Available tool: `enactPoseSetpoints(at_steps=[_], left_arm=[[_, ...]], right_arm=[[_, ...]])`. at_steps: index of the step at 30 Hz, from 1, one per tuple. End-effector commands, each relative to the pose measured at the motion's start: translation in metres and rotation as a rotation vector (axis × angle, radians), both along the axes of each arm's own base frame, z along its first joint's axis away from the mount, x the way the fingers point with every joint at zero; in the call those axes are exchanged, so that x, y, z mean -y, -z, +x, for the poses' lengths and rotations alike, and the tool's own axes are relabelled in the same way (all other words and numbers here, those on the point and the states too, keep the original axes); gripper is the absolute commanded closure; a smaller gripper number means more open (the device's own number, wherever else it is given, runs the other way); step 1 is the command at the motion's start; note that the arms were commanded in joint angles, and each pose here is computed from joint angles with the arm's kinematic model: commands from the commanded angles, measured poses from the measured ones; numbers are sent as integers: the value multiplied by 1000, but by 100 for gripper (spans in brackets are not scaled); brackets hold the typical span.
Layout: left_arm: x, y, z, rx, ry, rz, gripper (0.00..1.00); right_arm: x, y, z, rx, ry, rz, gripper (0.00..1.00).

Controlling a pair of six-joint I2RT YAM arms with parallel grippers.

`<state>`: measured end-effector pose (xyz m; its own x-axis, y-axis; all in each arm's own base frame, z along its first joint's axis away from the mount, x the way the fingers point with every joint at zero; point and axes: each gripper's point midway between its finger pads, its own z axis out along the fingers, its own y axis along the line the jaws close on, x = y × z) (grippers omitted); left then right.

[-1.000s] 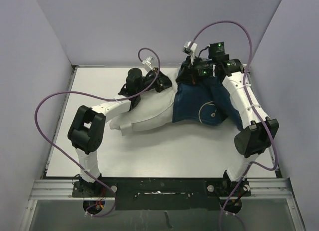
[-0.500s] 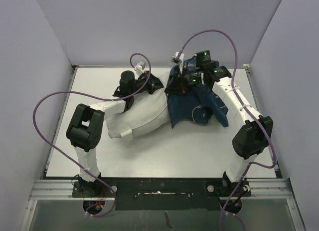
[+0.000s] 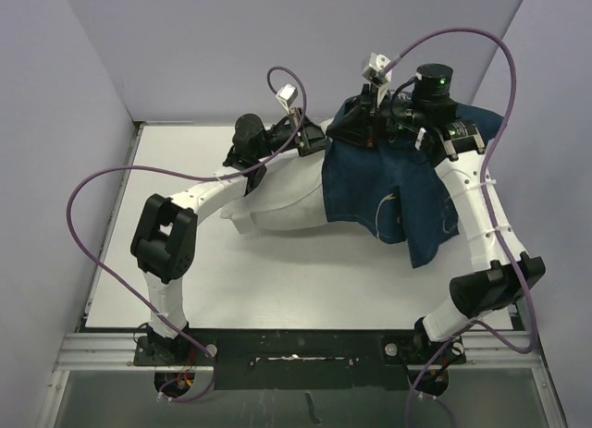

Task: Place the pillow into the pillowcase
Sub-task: Stuff the pillow into the pillowcase.

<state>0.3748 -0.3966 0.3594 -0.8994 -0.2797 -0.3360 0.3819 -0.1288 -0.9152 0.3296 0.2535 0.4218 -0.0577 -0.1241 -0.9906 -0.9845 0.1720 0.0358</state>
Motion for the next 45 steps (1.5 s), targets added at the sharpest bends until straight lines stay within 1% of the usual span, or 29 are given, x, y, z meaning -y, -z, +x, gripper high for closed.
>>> enactPoseSetpoints(at_steps=[1, 4, 6, 7, 8, 9, 10, 11, 13, 15, 16, 18, 19, 20, 21, 22, 24, 26, 28, 31, 33, 36, 40, 42, 45], left_arm=[[-16, -55, -27, 120, 7, -117, 100], [-20, -10, 2, -39, -46, -67, 100], [-27, 26, 28, -106, -111, -12, 99], [-33, 46, 44, -122, -162, 37, 91], [-43, 65, 66, -139, -237, 96, 87], [-55, 84, 86, -109, -313, 178, 83], [-70, 91, 108, -74, -391, 236, 76], [-87, 94, 128, -60, -467, 285, 69], [-117, 75, 156, 15, -583, 326, 57], [-149, 50, 170, 120, -697, 367, 43], [-164, 31, 168, 182, -755, 396, 36], [-187, 5, 161, 335, -857, 481, 18], [-195, -7, 152, 417, -890, 518, 10], [-201, -15, 141, 491, -899, 544, 5], [-203, -21, 129, 560, -887, 559, 2], [-203, -22, 115, 613, -855, 576, 2], [-198, -12, 88, 651, -751, 608, 2], [-194, 16, 64, 600, -644, 657, 2], [-193, 49, 41, 523, -562, 692, 5], [-198, 92, 14, 386, -534, 707, 10], [-201, 102, 5, 341, -549, 695, 12], [-206, 112, 4, 283, -574, 707, 13], [-207, 123, 15, 210, -555, 759, 11], [-208, 125, 24, 185, -554, 791, 10], [-214, 123, 40, 172, -568, 841, 9]], right_arm=[[22, 68, 61, -207, 290, -54, 94], [32, 121, 78, -340, 356, -120, 94], [34, 147, 88, -372, 383, -171, 93], [35, 155, 96, -361, 400, -200, 90], [38, 156, 107, -336, 425, -220, 83], [44, 152, 121, -294, 449, -237, 76], [52, 138, 136, -227, 479, -243, 67], [66, 124, 152, -170, 513, -236, 57], [85, 86, 165, -53, 519, -201, 34], [98, 55, 160, 53, 457, -167, 13], [102, 46, 152, 87, 415, -153, 3], [107, 46, 132, 140, 316, -145, 2], [110, 49, 123, 152, 289, -147, 2], [112, 54, 113, 169, 263, -152, 2], [114, 61, 103, 174, 236, -156, 2], [115, 65, 94, 177, 215, -159, 2], [122, 78, 76, 129, 188, -145, 2], [135, 89, 65, 73, 200, -121, 2], [148, 98, 58, 46, 234, -123, 2], [171, 99, 56, 17, 306, -121, 2], [185, 97, 60, 0, 371, -128, 2], [203, 109, 78, -28, 490, -181, 2], [224, 136, 114, -87, 638, -264, 0], [222, 149, 134, -97, 678, -339, 3], [219, 163, 164, -72, 736, -448, 10]])
